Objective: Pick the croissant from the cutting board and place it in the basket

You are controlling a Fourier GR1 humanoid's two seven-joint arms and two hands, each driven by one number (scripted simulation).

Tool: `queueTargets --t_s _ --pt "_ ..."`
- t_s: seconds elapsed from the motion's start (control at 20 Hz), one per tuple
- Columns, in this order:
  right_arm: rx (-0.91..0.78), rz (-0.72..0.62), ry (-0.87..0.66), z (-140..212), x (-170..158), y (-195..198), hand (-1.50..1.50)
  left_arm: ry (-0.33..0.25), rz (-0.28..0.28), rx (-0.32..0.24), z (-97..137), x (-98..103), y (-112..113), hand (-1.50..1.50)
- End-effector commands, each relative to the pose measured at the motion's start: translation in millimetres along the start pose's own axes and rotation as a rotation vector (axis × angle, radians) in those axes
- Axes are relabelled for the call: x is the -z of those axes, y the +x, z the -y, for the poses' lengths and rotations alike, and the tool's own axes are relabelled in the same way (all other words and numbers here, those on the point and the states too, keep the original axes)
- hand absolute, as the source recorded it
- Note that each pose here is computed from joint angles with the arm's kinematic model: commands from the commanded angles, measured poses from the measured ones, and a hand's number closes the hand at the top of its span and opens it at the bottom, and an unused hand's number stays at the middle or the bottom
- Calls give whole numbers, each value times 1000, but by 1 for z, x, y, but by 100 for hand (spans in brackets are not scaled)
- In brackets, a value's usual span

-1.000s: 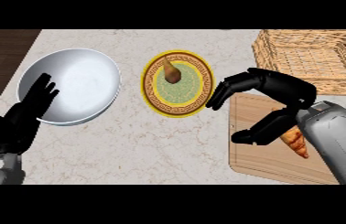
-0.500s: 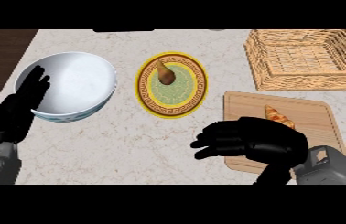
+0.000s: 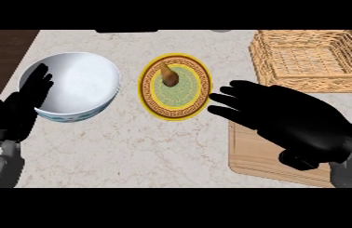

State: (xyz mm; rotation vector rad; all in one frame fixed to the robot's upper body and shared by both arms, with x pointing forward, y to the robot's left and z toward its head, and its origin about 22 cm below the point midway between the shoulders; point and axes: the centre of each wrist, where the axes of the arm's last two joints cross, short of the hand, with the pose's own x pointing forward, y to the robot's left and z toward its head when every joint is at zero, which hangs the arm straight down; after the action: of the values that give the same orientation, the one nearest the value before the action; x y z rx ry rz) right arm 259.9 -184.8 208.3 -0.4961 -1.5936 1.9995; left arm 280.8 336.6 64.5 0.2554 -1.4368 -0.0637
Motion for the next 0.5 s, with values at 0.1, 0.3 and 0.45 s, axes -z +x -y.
queueTargets --t_s 0.1,0.3,0.45 --pt "-103 -164 168 48 -1 -4 -150 -52 -67 -30 21 4 -6 0" --pt "-46 -180 333 47 -2 -20 -150 -44 -53 -31 25 4 -17 0" --pt "-27 -166 384 68 -25 -28 -150 -42 -49 -31 19 -3 -17 0"
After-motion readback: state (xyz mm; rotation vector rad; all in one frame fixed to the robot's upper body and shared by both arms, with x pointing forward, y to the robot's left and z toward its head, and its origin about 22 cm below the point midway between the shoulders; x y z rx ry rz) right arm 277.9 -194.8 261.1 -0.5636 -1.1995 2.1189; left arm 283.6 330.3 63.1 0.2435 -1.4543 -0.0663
